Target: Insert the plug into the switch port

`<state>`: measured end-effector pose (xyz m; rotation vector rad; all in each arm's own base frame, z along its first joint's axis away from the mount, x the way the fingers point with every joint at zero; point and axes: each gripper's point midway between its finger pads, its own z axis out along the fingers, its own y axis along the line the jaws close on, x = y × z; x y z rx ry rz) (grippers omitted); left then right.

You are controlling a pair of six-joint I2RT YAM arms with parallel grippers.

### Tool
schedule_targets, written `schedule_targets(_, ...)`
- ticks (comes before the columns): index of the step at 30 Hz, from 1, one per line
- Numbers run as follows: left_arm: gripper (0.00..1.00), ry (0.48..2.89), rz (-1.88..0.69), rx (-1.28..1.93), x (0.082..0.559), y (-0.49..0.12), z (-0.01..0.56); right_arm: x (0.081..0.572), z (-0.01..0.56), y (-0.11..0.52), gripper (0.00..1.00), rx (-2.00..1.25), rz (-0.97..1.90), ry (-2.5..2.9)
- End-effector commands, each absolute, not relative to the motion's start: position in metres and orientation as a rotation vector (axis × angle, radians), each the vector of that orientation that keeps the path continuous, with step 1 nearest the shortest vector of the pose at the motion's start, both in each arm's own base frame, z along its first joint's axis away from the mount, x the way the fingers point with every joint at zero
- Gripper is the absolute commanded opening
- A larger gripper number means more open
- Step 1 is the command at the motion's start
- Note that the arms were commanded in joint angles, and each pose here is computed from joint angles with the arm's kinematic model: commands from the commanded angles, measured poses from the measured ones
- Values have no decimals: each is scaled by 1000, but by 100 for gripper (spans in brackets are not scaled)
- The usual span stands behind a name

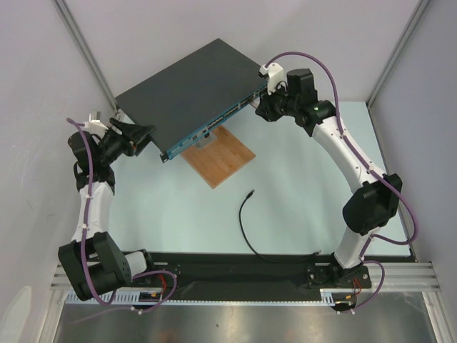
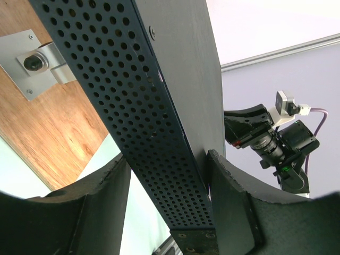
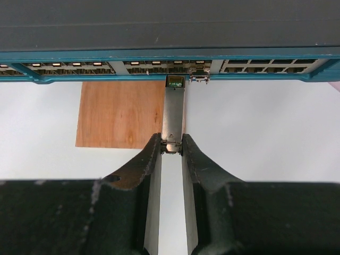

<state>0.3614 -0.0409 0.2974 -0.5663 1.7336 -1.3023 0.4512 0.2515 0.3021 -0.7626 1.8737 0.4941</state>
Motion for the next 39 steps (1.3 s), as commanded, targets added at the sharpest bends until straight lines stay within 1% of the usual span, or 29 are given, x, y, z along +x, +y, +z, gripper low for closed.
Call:
schedule_targets(1, 0, 1691, -1247, -487, 373, -40, 315, 461, 325, 258, 0, -755, 484, 1792)
schedule_targets(14, 0, 1692, -1246, -487, 374, -40, 314, 468, 336, 258, 0, -733, 479, 1773)
schedule_targets(21, 0, 1691, -1245, -488, 375, -39, 314, 464, 346, 254, 0, -730, 481, 1762)
schedule_targets(39, 0, 1693, -1247, -489, 374, -40, 313, 457, 348, 251, 0, -730, 480, 1762)
